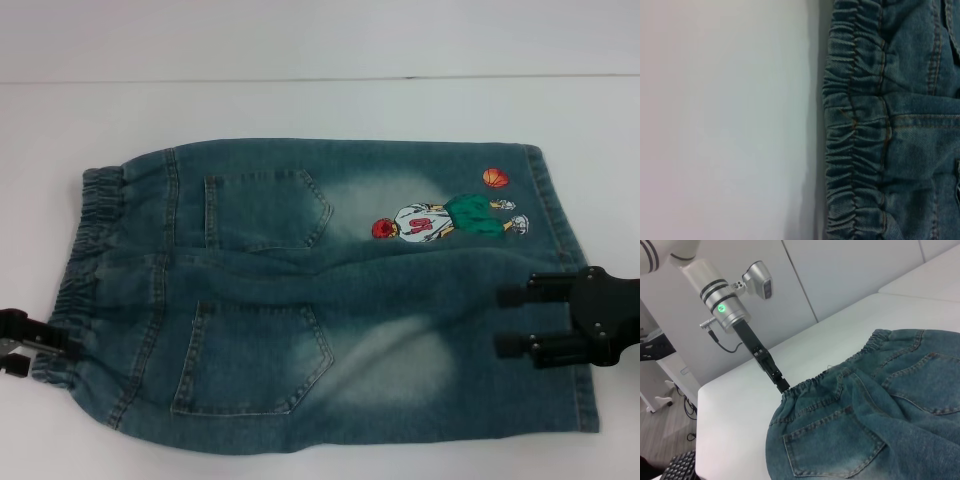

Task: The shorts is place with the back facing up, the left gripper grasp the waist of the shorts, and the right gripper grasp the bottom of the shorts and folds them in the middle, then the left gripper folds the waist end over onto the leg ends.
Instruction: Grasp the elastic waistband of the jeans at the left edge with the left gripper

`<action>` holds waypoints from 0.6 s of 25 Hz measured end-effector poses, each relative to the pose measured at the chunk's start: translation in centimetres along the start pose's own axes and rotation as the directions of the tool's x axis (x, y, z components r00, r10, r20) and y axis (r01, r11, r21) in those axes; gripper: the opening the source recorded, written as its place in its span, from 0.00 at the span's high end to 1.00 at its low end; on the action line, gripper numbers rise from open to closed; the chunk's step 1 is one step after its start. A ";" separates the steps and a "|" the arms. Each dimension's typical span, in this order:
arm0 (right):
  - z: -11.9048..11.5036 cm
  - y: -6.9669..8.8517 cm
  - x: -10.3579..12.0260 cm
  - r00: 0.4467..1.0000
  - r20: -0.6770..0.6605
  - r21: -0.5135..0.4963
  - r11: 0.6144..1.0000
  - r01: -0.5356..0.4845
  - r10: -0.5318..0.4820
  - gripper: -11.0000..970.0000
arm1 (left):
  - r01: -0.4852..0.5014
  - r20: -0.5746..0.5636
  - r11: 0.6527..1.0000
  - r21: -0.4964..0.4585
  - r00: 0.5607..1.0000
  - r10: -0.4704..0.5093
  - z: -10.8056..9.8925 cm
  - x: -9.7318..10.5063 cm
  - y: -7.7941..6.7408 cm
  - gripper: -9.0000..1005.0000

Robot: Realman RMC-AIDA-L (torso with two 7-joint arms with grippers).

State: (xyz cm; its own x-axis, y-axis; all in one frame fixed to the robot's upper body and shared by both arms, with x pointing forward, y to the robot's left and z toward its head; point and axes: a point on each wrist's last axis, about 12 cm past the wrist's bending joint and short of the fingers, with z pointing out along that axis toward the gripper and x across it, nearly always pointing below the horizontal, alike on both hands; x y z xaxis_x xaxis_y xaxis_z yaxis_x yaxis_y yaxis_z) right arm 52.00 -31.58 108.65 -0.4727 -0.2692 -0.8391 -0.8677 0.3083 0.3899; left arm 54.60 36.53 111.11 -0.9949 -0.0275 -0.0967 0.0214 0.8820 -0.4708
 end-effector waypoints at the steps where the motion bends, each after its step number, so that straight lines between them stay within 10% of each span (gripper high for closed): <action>1: 0.0 0.0 0.0 1.000 0.000 0.001 1.000 0.000 0.000 0.18 | 0.000 0.000 1.000 0.000 1.000 0.000 0.0 0.0 0.0 0.21; 15: 0.1 -0.1 0.0 1.000 -0.002 0.006 1.000 -0.001 0.001 0.18 | -0.014 -0.013 1.000 0.017 1.000 0.014 0.2 -0.3 -0.6 0.21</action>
State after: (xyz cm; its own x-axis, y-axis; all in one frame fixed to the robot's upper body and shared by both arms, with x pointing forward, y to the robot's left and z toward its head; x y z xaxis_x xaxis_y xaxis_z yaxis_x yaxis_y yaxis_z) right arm 52.05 -31.55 108.56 -0.4734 -0.2707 -0.8382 -0.8665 0.3140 0.3880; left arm 54.91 35.89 111.21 -0.9957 -0.0088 -0.0923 0.0372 0.8739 -0.4846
